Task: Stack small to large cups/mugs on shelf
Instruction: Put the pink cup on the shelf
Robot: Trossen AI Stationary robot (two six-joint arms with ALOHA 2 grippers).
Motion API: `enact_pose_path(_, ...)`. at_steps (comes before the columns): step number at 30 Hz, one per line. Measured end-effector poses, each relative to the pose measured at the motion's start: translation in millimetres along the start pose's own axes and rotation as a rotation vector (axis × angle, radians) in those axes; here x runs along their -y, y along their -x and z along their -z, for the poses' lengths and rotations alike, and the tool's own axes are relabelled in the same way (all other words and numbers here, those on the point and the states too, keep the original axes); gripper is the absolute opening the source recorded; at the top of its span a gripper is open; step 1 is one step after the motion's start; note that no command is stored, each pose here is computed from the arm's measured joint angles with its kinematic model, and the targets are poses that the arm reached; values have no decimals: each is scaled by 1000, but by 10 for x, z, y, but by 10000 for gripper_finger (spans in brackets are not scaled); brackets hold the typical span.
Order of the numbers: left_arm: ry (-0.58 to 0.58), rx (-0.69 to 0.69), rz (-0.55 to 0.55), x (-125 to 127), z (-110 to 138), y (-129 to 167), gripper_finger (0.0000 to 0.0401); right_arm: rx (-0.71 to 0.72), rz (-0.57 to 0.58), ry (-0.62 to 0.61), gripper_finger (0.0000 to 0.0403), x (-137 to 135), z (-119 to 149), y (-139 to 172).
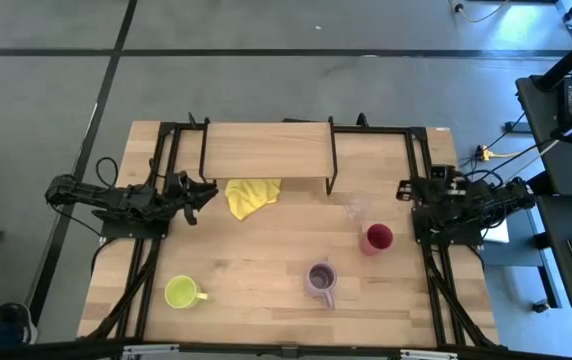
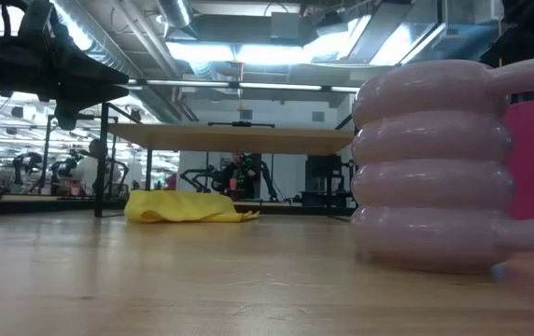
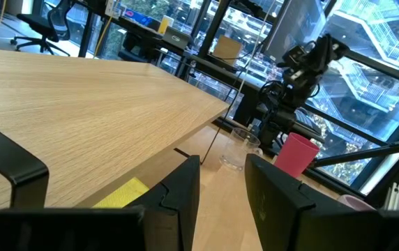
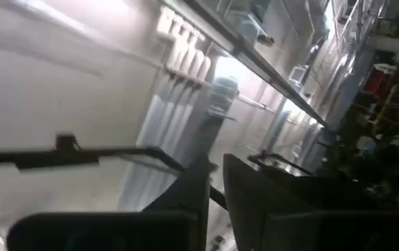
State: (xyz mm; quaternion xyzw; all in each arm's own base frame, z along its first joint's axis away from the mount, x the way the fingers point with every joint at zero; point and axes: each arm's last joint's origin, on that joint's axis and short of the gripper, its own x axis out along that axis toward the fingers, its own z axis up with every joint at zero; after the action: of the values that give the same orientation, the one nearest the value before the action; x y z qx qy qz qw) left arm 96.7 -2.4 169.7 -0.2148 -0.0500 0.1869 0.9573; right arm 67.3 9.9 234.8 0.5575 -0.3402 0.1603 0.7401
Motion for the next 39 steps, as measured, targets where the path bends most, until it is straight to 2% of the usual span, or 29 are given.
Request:
enact_pose_path(2, 0, 0, -1, 0, 0, 0, 110, 25, -46, 7, 46, -45, -27, 2)
enact_pose_path(5, 0, 0, 0, 0, 0, 0, 110, 155, -115, 118, 46, -149, -117, 18)
enact_pose_path(8, 0, 0, 0, 0, 0, 0, 110, 263, -125, 201, 46, -211, -183, 33)
enact_pose_path(12, 0, 0, 0, 0, 0, 0, 110, 374, -79, 191, 46, -431, -307, -72)
enact_pose_path(14, 0, 0, 0, 0, 0, 0, 110, 333, -82, 252, 46, -584, -340, -186)
enact_pose_path(17, 0, 0, 0, 0, 1, 0, 110, 176, -107, 373, 46, -847, -349, -437)
enact_pose_path(19, 0, 0, 0, 0, 0, 0, 110, 67, -70, 457, 46, -1048, -368, -639)
enact_pose_path(21, 0, 0, 0, 0, 0, 0, 110, -90, 73, 582, 46, -1195, -366, -848)
enact_pose_path(24, 0, 0, 0, 0, 0, 0, 110, -330, 444, 779, 46, -1258, -338, -1093)
enact_pose_path(26, 0, 0, 0, 0, -1, 0, 110, -443, 674, 823, 46, -1265, -315, -1210)
enact_pose_path(30, 0, 0, 0, 0, 0, 0, 110, -663, 1022, 757, 47, -1254, -227, -1377)
enact_pose_path(36, 0, 0, 0, 0, 0, 0, 110, -1024, 1457, 551, 47, -1102, -2, -1476)
enact_pose_path(37, 0, 0, 0, 0, 0, 0, 110, -1075, 1499, 533, 47, -1049, 50, -1490)
enact_pose_path(39, 0, -1, 0, 0, 1, 0, 110, -1172, 1500, 481, 49, -919, 167, -1508)
